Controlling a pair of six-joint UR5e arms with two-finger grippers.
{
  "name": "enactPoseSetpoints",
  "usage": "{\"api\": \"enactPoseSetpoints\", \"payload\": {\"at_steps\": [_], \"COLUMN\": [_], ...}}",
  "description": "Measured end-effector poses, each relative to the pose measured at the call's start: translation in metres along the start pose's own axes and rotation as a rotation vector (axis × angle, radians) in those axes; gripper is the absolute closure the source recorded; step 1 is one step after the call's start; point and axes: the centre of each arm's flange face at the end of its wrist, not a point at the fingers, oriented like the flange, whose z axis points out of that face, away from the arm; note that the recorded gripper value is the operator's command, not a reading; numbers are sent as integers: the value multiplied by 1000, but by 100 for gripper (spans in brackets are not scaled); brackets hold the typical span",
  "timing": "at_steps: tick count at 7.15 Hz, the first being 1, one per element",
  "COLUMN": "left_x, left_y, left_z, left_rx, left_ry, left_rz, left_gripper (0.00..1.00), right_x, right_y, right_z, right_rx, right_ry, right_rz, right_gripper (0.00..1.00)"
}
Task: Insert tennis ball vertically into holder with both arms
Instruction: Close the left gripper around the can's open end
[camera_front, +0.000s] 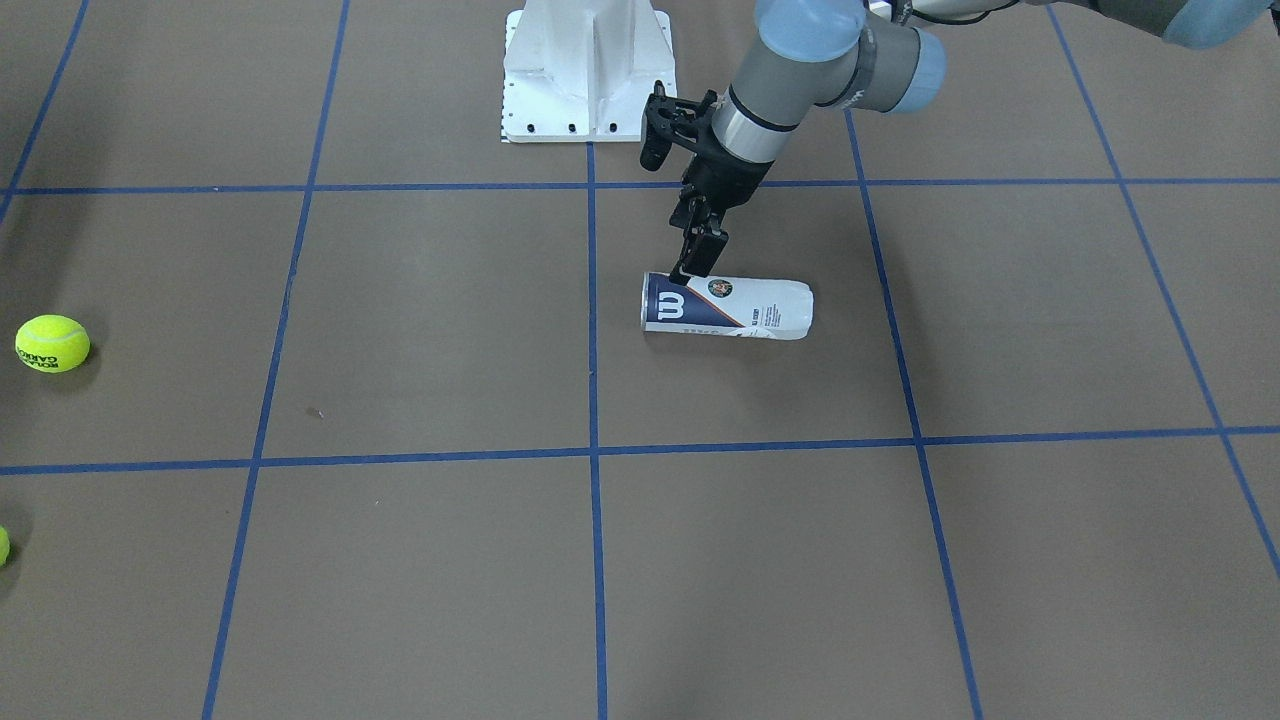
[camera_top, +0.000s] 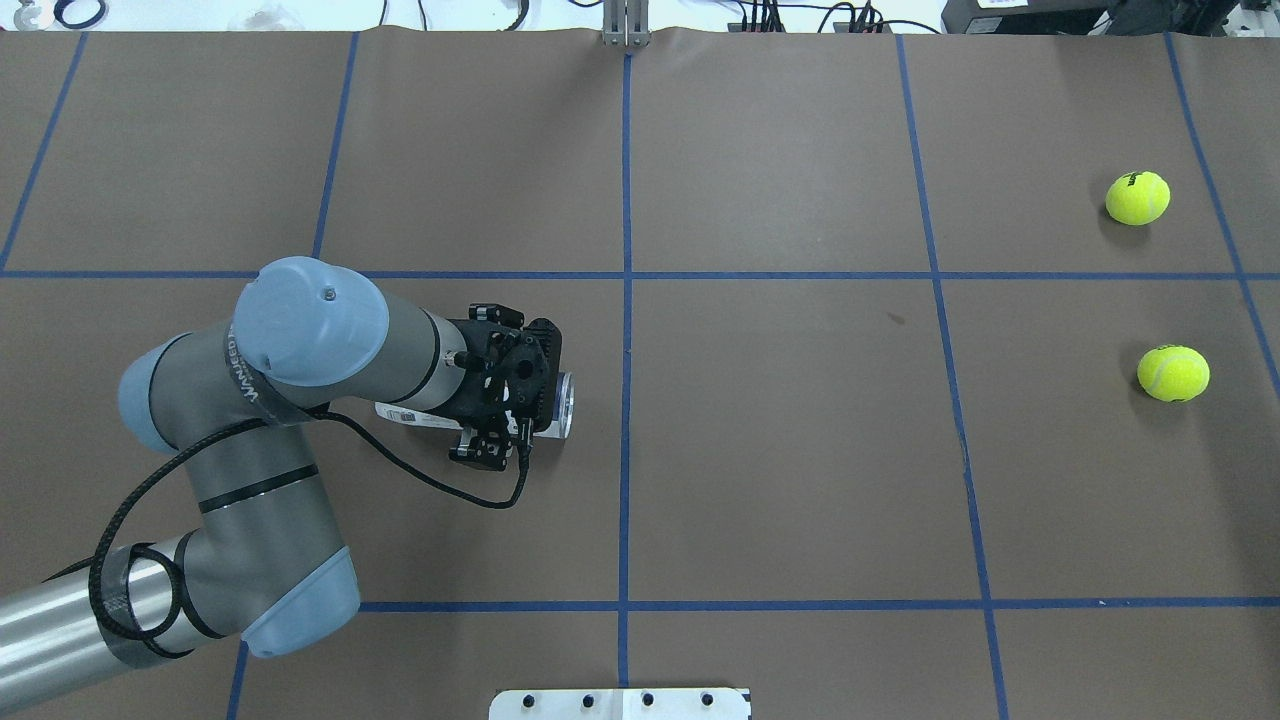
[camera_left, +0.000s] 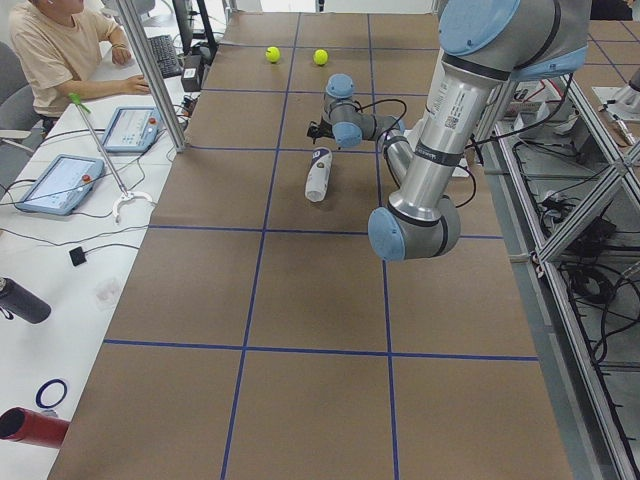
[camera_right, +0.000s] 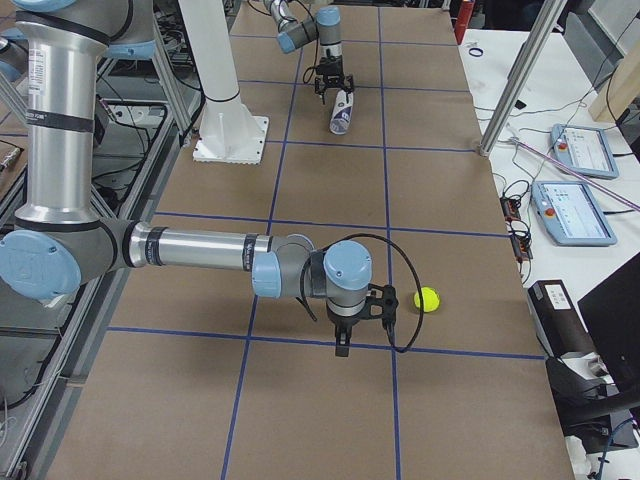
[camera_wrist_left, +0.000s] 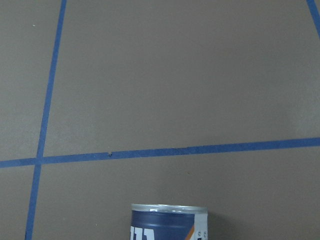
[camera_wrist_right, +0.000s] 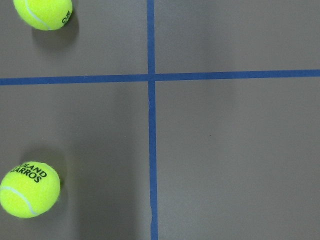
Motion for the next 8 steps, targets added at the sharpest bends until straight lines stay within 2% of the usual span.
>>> {"api": "enactPoseSetpoints", "payload": {"at_steps": [4, 8], "left_x": [-24, -27], "left_y": [-31, -17], "left_z": [38, 70], "left_rx": [-30, -83], "left_ry": [13, 33], "left_rz": [-55, -104], "left_gripper": [0, 0], "right_x": [4, 4], "right_y": [4, 5], "right_z": [4, 4], "right_rx": [-9, -9], "right_ry": [1, 1], "right_rz": [8, 8], "right_gripper": [1, 1]}}
